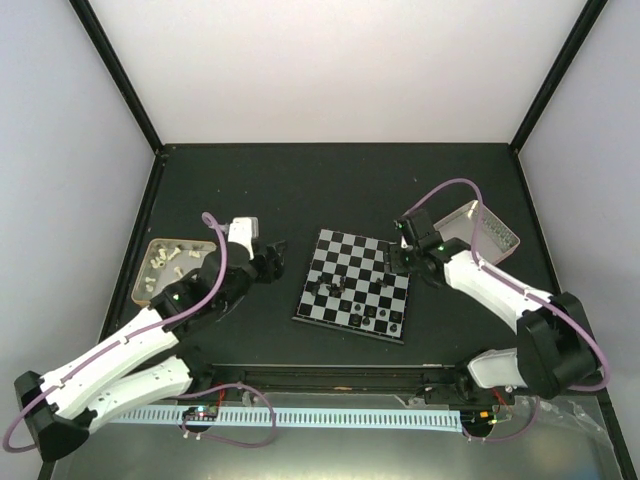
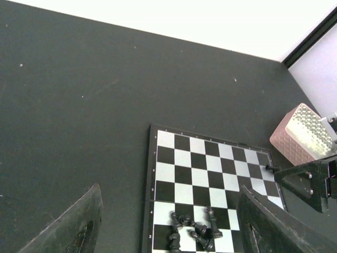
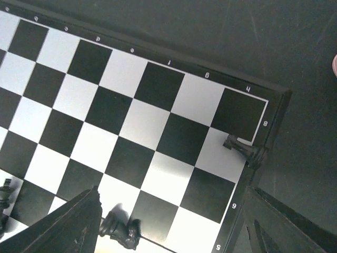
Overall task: Set up the chess pieces on the board
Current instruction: Pick up the chess piece from the chessboard.
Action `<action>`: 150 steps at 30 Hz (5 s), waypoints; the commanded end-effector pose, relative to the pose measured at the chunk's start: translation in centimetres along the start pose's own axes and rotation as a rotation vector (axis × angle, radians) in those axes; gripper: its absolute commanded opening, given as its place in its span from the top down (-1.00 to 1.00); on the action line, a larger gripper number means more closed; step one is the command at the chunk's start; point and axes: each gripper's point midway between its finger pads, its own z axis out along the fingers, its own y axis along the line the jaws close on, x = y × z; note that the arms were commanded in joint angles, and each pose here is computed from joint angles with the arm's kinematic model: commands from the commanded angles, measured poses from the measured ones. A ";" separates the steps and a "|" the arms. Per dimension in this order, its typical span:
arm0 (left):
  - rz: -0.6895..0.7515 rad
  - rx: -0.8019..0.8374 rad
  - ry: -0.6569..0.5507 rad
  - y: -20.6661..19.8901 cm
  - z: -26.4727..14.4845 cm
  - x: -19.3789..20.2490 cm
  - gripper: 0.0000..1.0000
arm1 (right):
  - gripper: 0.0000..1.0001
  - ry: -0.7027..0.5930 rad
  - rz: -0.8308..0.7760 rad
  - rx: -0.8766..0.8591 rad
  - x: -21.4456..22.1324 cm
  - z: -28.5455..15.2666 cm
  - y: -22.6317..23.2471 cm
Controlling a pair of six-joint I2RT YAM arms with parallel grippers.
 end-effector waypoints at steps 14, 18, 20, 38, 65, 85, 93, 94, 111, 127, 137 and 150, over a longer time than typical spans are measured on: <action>-0.042 0.033 0.083 0.0 2.5 2.0 -0.44 | -0.29 0.121 0.010 -0.012 1.2 2.5 0.5; -0.044 0.032 0.082 0.1 2.5 1.8 -0.44 | -0.24 0.130 0.020 -0.020 1.0 3.0 0.9; -0.047 0.033 0.084 0.1 2.5 1.8 -0.44 | -0.21 0.137 0.021 -0.024 1.0 3.2 1.0; -0.083 0.082 0.115 -0.5 3.0 3.0 -0.46 | -0.13 0.155 -0.001 -0.002 2.5 3.4 1.1; -0.121 0.146 0.201 -1.3 3.8 5.4 -0.46 | 0.03 0.237 -0.080 -0.044 6.5 2.7 2.8; 0.065 0.314 0.700 -13.2 13.5 13.7 -0.13 | -0.06 -0.201 0.377 0.038 2.8 -3.9 -2.9; 0.100 0.275 0.800 -14.9 15.9 18.8 0.09 | -0.06 -0.238 0.427 0.046 3.7 -4.4 -4.2; 0.098 0.275 0.803 -15.1 16.1 19.0 0.10 | -0.05 -0.235 0.421 0.042 3.8 -4.3 -4.1; 0.114 0.222 0.817 -15.0 18.9 21.1 0.33 | -0.03 -0.184 0.373 0.008 4.6 -3.2 -3.2; 0.135 0.216 0.796 -14.4 18.8 21.0 0.78 | -0.04 -0.094 0.341 -0.192 5.4 -1.7 0.3; 0.092 0.293 0.776 -14.9 18.0 19.8 0.87 | -0.03 -0.070 0.483 -0.464 5.0 -1.1 3.0; -0.059 0.434 0.768 -16.0 15.7 17.1 0.88 | 0.07 -0.105 0.633 -0.517 4.4 -0.9 3.0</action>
